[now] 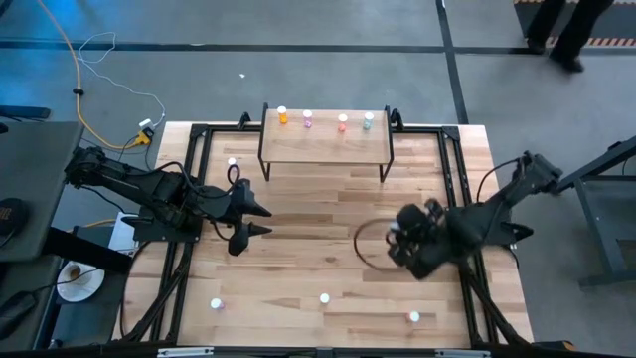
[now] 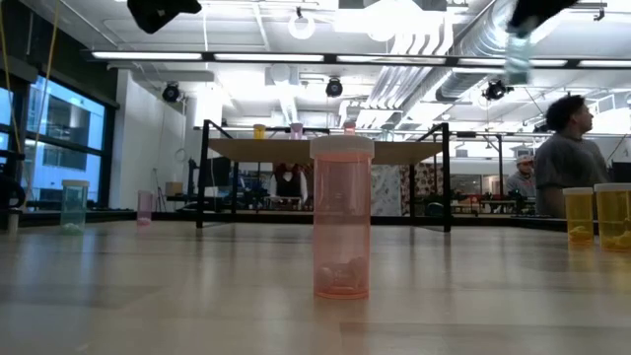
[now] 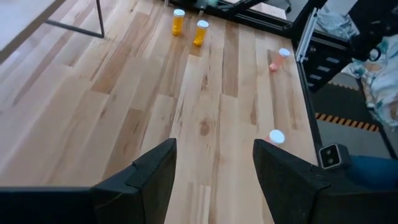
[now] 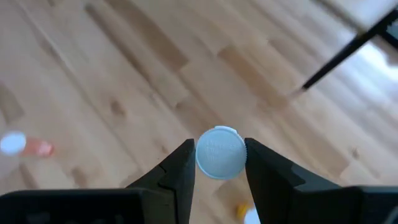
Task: Pick and place medicine bottles onto shelf by color
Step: Put the right blue pill bottle on the shelf aligned with the other blue pill bottle
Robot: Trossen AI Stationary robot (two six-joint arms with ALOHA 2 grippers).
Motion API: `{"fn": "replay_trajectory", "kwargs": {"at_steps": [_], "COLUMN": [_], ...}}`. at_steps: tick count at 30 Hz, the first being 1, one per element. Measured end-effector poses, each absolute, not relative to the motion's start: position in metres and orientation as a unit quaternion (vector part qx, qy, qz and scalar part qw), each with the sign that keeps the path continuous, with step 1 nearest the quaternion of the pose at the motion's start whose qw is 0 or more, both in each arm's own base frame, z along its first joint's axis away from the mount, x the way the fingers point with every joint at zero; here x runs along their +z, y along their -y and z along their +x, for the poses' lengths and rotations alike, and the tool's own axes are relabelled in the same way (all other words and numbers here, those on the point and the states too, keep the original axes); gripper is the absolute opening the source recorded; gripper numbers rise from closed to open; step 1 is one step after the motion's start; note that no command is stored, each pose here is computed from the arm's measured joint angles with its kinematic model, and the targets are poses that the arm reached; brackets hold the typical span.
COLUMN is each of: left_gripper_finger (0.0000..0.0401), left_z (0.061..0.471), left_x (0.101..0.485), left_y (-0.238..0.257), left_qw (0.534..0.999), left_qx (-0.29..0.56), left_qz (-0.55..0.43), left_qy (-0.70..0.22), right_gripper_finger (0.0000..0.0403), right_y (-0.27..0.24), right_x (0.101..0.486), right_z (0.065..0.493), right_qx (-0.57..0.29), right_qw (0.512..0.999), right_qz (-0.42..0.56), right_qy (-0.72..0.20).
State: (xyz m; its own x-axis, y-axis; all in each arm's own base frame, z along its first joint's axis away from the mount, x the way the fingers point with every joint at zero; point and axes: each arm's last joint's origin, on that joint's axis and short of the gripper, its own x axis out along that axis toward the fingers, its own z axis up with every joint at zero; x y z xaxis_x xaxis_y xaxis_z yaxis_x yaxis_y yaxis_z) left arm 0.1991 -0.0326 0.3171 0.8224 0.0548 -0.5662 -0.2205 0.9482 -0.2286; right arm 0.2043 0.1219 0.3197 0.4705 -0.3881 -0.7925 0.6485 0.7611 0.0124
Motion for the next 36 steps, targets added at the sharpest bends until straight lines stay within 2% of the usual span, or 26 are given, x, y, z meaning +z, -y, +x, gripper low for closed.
{"fn": "replay_trajectory", "kwargs": {"at_steps": [11,22,36], "left_gripper_finger": [0.0202,0.0202,0.0202], "left_z": [0.199,0.199,0.199], "left_x": [0.317,0.317,0.317], "left_y": [0.033,0.033,0.031], "left_qw": [0.949,0.951,0.951], "left_qx": [0.06,0.054,0.065], "left_qz": [-0.101,-0.083,-0.081], "left_qy": [-0.292,-0.293,-0.291], "right_gripper_finger": [0.0119,0.0119,0.0119], "right_y": [-0.039,0.037,0.111], "right_x": [0.354,0.365,0.374], "right_z": [0.219,0.234,0.221], "right_qx": [-0.298,-0.285,-0.279], "right_qw": [0.866,0.882,0.9], "right_qz": [0.162,0.149,0.141], "right_qy": [-0.368,-0.345,-0.304]}}
